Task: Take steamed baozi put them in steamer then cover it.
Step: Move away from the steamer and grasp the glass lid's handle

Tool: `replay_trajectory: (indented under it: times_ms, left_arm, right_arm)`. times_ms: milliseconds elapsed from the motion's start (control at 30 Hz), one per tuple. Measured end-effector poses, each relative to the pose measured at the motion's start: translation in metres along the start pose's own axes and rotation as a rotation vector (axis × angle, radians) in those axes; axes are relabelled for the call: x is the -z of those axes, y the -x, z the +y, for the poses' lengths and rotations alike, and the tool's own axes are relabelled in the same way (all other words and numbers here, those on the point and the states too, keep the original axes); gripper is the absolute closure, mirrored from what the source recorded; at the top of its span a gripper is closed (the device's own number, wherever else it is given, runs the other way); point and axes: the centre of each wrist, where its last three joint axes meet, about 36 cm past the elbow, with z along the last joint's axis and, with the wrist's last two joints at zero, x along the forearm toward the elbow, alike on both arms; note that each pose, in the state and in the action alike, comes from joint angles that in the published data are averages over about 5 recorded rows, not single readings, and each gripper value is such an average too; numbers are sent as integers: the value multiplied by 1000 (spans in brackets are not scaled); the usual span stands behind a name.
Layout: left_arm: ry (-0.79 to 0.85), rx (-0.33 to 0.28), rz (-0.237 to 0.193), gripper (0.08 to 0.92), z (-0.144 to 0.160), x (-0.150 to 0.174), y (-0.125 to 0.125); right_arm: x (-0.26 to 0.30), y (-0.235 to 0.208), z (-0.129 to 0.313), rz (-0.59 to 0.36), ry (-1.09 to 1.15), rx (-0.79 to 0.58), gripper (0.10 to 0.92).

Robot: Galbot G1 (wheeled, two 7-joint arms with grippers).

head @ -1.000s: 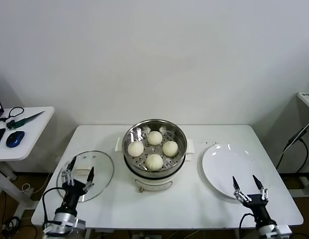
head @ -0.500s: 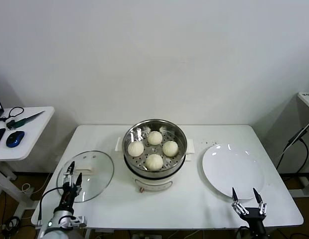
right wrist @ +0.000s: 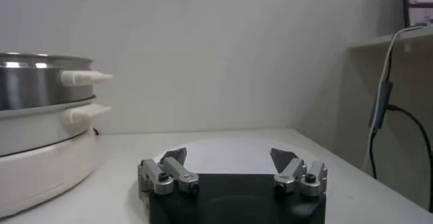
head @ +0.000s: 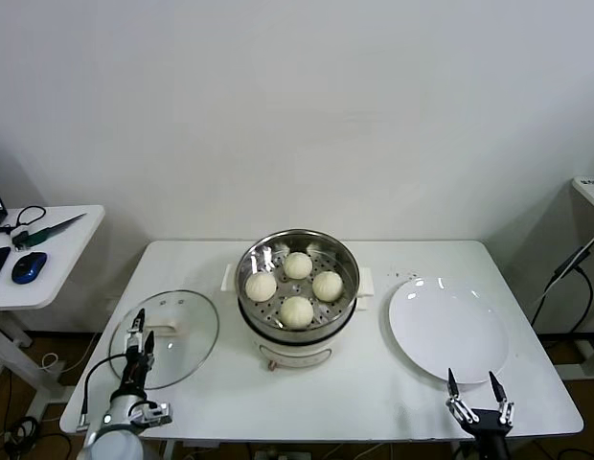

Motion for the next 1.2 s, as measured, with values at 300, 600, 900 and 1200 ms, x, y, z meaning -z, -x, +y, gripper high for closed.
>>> replay_trajectory:
  times_ms: [300, 600, 900, 1200]
  left_arm:
    - [-4, 8, -11, 177, -8, 0, 16]
    - [-29, 14, -22, 182, -16, -2, 27]
    - [-24, 8, -34, 405, -26, -8, 33]
    - [-18, -1, -58, 682, -38, -14, 34]
  right_arm:
    - [-4, -1, 4, 0, 9, -11, 200]
    - [-6, -2, 7, -1, 14, -21, 200]
    - [-9, -3, 11, -2, 23, -23, 200]
    - [-8, -1, 12, -10, 27, -29, 200]
